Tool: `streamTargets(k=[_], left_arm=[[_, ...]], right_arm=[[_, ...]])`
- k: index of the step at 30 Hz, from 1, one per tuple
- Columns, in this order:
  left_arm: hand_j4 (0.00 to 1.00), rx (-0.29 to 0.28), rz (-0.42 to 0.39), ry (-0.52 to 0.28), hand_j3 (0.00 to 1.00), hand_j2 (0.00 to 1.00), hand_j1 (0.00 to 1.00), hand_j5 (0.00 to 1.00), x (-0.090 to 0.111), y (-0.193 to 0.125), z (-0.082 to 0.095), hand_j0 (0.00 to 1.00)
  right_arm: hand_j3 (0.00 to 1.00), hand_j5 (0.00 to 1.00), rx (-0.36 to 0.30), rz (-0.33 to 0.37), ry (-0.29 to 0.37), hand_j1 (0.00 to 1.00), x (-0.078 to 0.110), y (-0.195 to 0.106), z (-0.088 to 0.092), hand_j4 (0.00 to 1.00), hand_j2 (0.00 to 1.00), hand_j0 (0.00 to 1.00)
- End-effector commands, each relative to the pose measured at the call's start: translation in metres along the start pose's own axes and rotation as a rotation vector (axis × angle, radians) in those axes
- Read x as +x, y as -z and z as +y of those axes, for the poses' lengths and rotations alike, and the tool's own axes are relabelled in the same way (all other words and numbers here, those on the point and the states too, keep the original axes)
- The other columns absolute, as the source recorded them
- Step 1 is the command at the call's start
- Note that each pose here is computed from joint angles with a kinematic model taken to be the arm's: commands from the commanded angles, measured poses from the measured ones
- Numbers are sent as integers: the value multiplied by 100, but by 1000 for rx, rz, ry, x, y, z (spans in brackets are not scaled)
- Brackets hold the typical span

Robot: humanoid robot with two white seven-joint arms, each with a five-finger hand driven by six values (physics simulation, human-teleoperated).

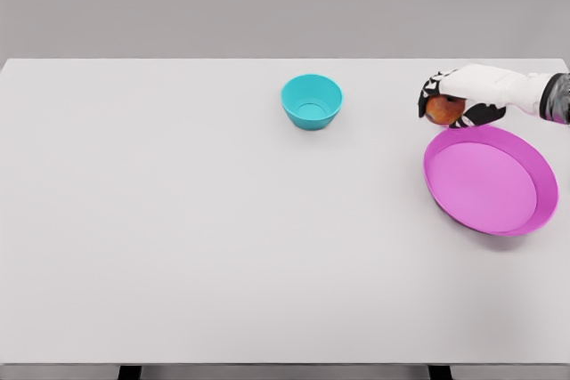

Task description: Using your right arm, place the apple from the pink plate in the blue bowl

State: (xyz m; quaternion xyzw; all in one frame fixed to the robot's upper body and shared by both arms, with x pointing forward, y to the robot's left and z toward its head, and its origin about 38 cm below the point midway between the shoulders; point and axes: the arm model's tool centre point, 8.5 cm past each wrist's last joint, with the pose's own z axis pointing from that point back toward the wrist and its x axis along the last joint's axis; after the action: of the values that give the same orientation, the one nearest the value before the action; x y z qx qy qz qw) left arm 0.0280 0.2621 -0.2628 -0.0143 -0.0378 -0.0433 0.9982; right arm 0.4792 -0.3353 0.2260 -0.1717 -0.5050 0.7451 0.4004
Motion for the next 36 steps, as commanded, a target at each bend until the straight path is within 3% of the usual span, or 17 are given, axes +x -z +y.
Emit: streamTargets(k=[1, 12, 16, 24, 28, 36], left_arm=[[100, 0, 0, 0, 100, 100, 100, 100, 0, 0, 0, 100], [100, 0, 0, 0, 100, 100, 100, 100, 0, 0, 0, 100], [100, 0, 0, 0, 100, 100, 100, 100, 0, 0, 0, 100], [100, 0, 0, 0, 100, 100, 100, 100, 0, 0, 0, 100], [100, 0, 0, 0, 100, 100, 100, 100, 0, 0, 0, 100], [100, 0, 0, 0, 100, 100, 100, 100, 0, 0, 0, 100]], right_arm=[[43, 43, -1, -12, 22, 43, 4, 14, 5, 43, 43, 43], [44, 44, -9, -19, 41, 44, 16, 77, -13, 44, 44, 44], [44, 44, 18, -13, 48, 44, 22, 105, -14, 44, 44, 44], [44, 44, 27, -74, 3, 44, 62, 148, -34, 44, 44, 44], [44, 44, 40, -64, -2, 44, 69, 164, -46, 44, 44, 44], [44, 44, 62, -58, -4, 44, 75, 175, -50, 44, 44, 44]])
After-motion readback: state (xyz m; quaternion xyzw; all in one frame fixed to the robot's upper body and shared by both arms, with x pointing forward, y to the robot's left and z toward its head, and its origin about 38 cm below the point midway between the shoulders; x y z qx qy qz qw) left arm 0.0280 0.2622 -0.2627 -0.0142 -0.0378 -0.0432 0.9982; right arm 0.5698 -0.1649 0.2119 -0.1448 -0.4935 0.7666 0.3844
